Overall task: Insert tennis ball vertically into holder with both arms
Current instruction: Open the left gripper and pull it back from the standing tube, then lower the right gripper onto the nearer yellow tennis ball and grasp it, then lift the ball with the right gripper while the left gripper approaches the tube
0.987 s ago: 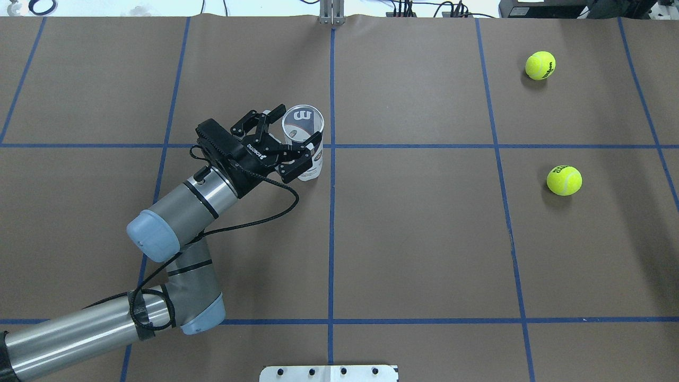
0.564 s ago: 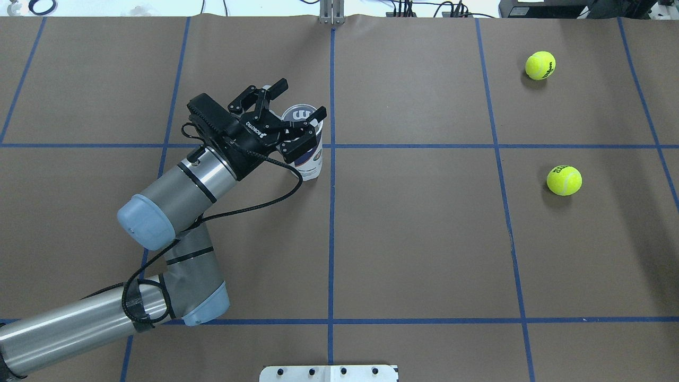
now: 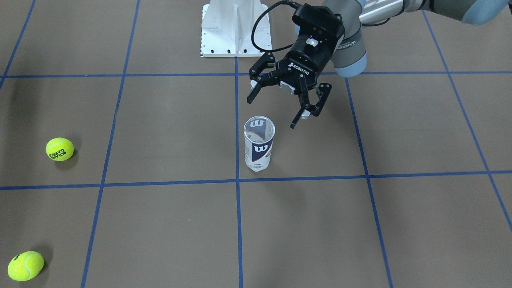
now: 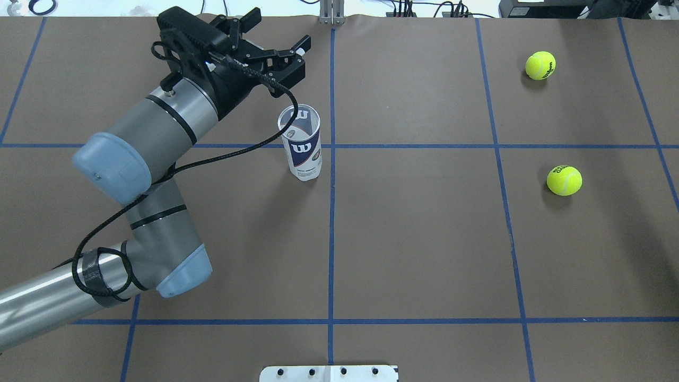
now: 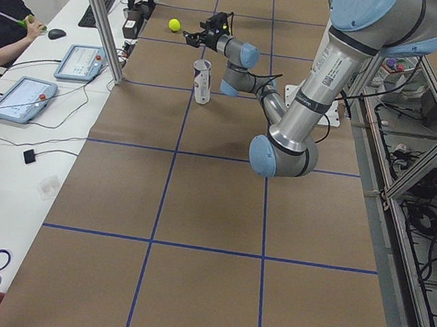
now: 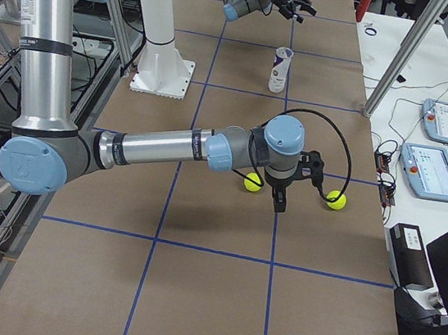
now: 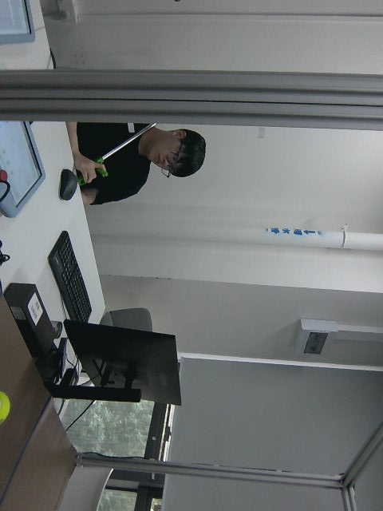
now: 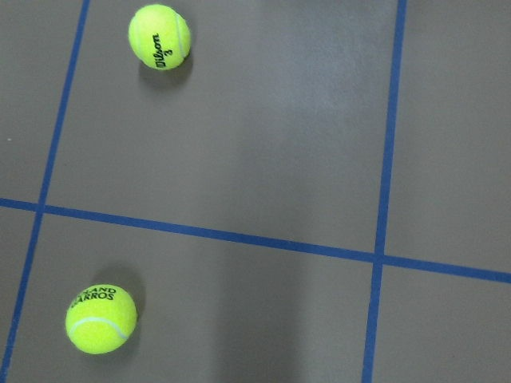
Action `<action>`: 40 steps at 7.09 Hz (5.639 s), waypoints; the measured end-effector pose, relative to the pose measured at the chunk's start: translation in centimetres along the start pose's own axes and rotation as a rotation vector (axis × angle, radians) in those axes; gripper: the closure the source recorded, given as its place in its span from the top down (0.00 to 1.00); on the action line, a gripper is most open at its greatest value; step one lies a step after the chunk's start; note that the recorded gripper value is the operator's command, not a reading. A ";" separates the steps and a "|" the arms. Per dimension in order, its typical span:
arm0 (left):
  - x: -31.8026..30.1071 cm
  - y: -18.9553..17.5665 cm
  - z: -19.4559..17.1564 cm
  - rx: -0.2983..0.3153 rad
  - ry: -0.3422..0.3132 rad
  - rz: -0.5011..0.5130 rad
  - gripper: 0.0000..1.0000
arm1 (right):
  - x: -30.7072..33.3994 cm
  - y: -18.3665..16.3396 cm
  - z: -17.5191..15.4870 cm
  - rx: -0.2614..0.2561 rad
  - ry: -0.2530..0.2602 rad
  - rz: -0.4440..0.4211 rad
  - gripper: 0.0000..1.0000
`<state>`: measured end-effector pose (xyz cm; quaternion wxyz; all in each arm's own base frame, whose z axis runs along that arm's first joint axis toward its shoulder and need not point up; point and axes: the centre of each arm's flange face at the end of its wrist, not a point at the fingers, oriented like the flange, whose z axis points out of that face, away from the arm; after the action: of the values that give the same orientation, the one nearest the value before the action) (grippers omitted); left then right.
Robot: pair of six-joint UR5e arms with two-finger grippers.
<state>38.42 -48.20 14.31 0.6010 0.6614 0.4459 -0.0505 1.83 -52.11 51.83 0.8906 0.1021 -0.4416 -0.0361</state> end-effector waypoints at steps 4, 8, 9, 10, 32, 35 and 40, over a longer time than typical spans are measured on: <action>-11.4 -2.7 1.4 -0.553 -0.102 -0.122 0.99 | -4.1 -0.2 2.8 -0.007 -0.036 0.166 0.99; -17.6 3.4 -4.2 -0.680 -0.080 -0.136 0.99 | -8.9 0.2 9.4 -0.036 0.066 0.149 0.99; -15.9 4.7 -4.2 -0.652 -0.065 -0.120 0.99 | -9.7 0.5 11.2 -0.047 0.089 0.134 1.00; -13.7 6.2 -4.0 -0.625 -0.071 -0.098 0.99 | -10.6 0.9 12.8 -0.057 0.100 0.113 1.00; -10.3 11.8 -2.3 -0.576 -0.094 -0.049 0.99 | -16.2 0.8 20.4 -0.119 -0.034 -0.050 0.00; -6.7 17.2 -4.3 -0.484 -0.033 -0.026 0.99 | -18.8 -1.9 16.9 -0.058 -0.088 -0.064 0.00; -1.3 22.0 -9.1 -0.447 0.081 -0.026 0.99 | -23.4 -4.6 14.4 -0.009 -0.138 -0.027 0.00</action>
<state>47.72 -38.62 34.03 0.7137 0.5073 0.4782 0.0683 -23.70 -55.19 41.13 0.8581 0.1012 -0.5002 -0.0571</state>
